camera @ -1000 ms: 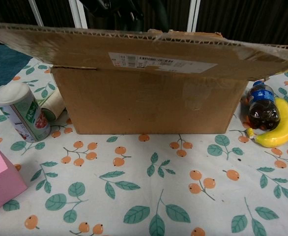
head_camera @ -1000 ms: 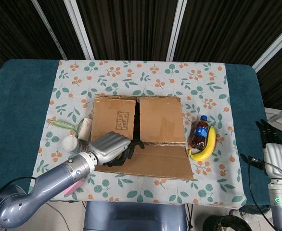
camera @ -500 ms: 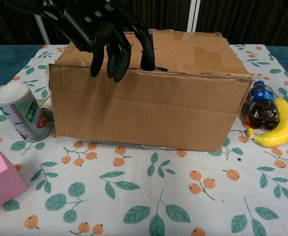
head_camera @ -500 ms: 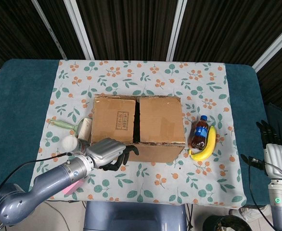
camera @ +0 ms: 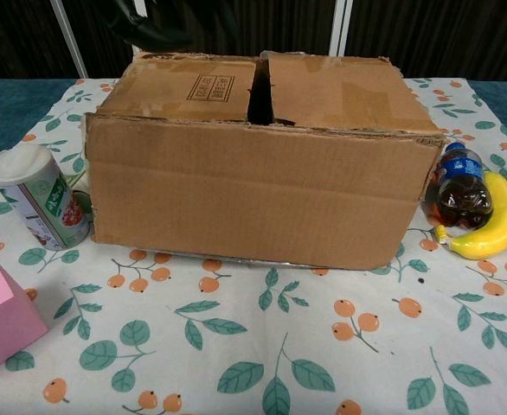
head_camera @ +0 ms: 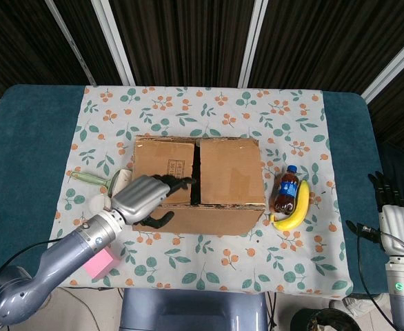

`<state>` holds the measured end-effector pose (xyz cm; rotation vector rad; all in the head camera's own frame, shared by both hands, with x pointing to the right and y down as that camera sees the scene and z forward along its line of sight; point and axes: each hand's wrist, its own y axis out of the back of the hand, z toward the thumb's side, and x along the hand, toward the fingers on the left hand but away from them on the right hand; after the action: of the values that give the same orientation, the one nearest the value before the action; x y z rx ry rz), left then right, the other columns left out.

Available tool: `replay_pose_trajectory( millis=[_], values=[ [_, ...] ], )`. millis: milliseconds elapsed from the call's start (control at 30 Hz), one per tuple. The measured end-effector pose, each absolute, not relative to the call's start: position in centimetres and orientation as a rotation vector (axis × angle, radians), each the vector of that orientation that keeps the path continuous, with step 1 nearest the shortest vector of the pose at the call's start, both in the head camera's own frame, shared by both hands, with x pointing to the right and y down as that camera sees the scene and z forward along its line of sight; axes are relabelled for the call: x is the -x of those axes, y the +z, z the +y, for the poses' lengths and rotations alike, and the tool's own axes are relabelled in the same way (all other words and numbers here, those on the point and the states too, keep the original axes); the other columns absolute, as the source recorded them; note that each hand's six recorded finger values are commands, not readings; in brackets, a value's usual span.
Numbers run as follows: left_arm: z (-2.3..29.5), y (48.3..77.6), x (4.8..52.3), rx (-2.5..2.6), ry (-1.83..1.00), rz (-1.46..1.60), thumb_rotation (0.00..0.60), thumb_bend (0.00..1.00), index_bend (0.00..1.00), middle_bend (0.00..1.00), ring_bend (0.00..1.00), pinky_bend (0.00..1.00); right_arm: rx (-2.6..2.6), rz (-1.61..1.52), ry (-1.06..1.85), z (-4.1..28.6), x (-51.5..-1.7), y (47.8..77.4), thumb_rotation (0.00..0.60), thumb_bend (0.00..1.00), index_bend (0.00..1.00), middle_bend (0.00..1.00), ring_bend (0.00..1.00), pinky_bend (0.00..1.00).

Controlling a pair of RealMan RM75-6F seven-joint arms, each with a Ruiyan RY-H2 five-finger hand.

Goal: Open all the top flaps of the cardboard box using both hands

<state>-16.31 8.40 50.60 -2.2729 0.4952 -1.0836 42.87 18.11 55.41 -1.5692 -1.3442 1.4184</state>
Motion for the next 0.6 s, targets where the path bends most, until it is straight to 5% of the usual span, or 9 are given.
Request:
replay_pose_trajectory(
  millis=[200,600],
  values=[
    [6.7,49.7,21.7,1.98,-1.088,0.721,0.6,0.14,0.0,0.0,0.0,0.01,1.576,-1.331,1.419,17.7,-42.5,55.0,0.6,0.24,0.0,0.0,0.0,0.21],
    [11.6,50.3,37.0,1.516,-1.253,0.976,0.6,0.13,0.0,0.0,0.0,0.01,1.565,-1.201,1.329,13.7,-39.4,52.9,0.6,0.24,0.0,0.0,0.0,0.21]
  ],
)
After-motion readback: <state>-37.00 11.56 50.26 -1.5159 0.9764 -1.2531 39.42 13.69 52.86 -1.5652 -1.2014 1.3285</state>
